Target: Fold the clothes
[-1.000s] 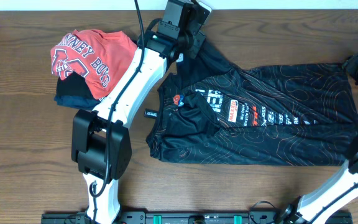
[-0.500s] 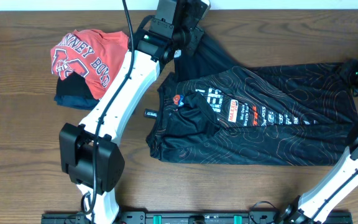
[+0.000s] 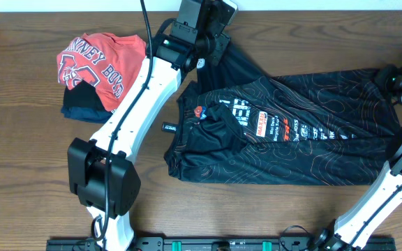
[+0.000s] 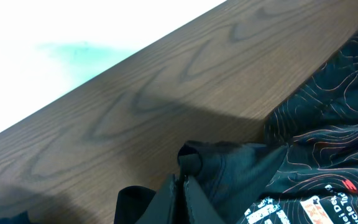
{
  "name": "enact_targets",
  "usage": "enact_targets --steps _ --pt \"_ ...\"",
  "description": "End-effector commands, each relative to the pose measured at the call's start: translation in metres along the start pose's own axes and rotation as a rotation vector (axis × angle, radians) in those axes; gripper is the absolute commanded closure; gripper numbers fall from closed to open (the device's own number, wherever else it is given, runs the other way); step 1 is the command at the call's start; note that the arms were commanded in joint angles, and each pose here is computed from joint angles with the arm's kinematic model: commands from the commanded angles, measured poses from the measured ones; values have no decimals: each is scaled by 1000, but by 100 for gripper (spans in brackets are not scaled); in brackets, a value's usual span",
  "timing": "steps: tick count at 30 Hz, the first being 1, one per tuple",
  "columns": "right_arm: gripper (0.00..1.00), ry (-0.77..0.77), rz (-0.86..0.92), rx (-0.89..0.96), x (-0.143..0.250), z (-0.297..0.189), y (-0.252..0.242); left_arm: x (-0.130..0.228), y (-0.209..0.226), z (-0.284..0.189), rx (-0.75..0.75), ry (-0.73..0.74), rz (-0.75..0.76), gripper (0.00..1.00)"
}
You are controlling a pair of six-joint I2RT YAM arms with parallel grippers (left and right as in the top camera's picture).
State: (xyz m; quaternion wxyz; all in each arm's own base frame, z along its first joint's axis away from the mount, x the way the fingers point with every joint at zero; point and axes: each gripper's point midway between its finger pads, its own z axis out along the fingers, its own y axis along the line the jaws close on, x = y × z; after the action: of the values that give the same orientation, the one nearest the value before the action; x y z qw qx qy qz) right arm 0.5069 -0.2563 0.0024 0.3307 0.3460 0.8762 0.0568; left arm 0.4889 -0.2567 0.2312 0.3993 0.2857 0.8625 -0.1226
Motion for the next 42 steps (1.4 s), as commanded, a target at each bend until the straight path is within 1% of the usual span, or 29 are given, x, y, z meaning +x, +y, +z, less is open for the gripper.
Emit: enact_targets --steps 1,6,11,16,22,27,28,29,30,31,34,37,39,42 --pt "99 55 10 -22 18 10 -1 -7 -3 -7 9 -19 6 94" --pt "99 0 29 -72 -9 -16 4 -4 -3 -7 11 -6 4 94" --pt "99 -58 44 -64 -38 -54 -2 1 -4 -8 14 16 1 94" --pt "99 -89 66 -46 -55 -85 -14 8 -6 -17 15 50 0 94" --pt "99 -77 97 -45 -57 -103 -25 11 -7 -38 6 74 -3 94" --pt "99 -35 96 -93 -47 -102 -17 19 -8 -40 10 103 -6 94" --pt "89 -29 91 -96 -45 -99 -13 19 -8 -40 11 103 -6 94" --pt "76 -25 81 -91 -43 -96 -10 18 -8 -40 11 102 -6 94" --pt "68 -25 72 -78 -41 -93 -7 18 -8 -40 10 100 -6 94" --pt "64 -29 61 -64 -41 -90 -5 17 -8 -39 10 97 -5 94" --pt "57 -56 20 11 -39 -73 1 17 -8 -39 9 96 -5 94" --pt "56 -67 -20 43 -32 -54 14 17 -8 -39 9 96 -5 94" --pt "53 -71 -44 54 -26 -41 22 17 -8 -39 9 96 -5 94" --pt "53 -81 -51 90 -19 -27 26 17 -8 -39 10 97 -6 94"
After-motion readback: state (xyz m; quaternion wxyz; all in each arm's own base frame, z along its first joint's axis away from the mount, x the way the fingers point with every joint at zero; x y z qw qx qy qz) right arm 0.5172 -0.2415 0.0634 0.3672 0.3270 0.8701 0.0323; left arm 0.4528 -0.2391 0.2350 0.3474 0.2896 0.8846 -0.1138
